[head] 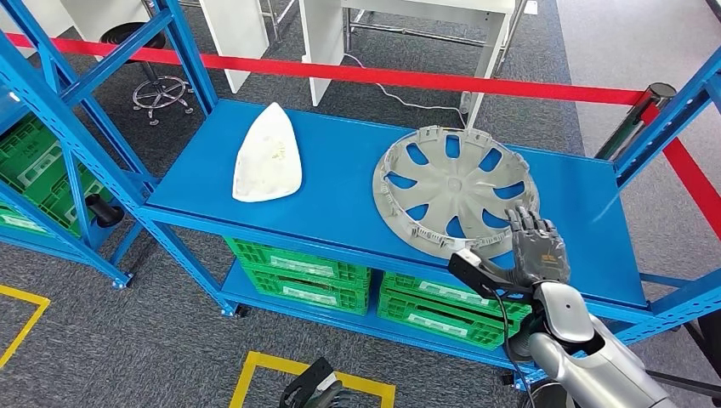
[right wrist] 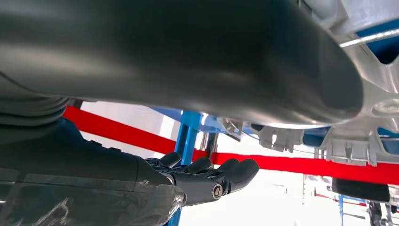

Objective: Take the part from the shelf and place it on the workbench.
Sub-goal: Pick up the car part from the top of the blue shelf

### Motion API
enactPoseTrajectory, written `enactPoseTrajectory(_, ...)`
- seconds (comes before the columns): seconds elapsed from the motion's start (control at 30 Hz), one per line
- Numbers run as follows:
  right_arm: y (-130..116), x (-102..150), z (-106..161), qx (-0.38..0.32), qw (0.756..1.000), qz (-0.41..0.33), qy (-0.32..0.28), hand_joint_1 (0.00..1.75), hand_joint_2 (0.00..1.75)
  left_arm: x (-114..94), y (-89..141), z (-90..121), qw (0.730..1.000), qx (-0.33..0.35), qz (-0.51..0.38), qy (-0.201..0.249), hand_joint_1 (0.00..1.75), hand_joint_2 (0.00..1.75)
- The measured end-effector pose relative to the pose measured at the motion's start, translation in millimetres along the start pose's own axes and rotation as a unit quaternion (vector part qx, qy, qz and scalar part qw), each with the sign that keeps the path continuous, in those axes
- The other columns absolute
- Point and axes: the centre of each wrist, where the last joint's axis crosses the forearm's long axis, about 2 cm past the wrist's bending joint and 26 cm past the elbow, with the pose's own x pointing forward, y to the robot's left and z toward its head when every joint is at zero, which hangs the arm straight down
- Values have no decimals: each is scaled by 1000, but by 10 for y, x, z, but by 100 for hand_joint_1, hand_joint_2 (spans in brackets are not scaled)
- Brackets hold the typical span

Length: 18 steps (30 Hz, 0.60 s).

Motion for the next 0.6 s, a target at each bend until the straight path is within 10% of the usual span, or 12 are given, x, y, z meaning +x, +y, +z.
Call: enactPoseTrajectory(0.6, 81, 0, 22, 15, 1000, 3, 11, 0, 0, -1, 0, 0, 1000, 1, 0, 0, 0, 0)
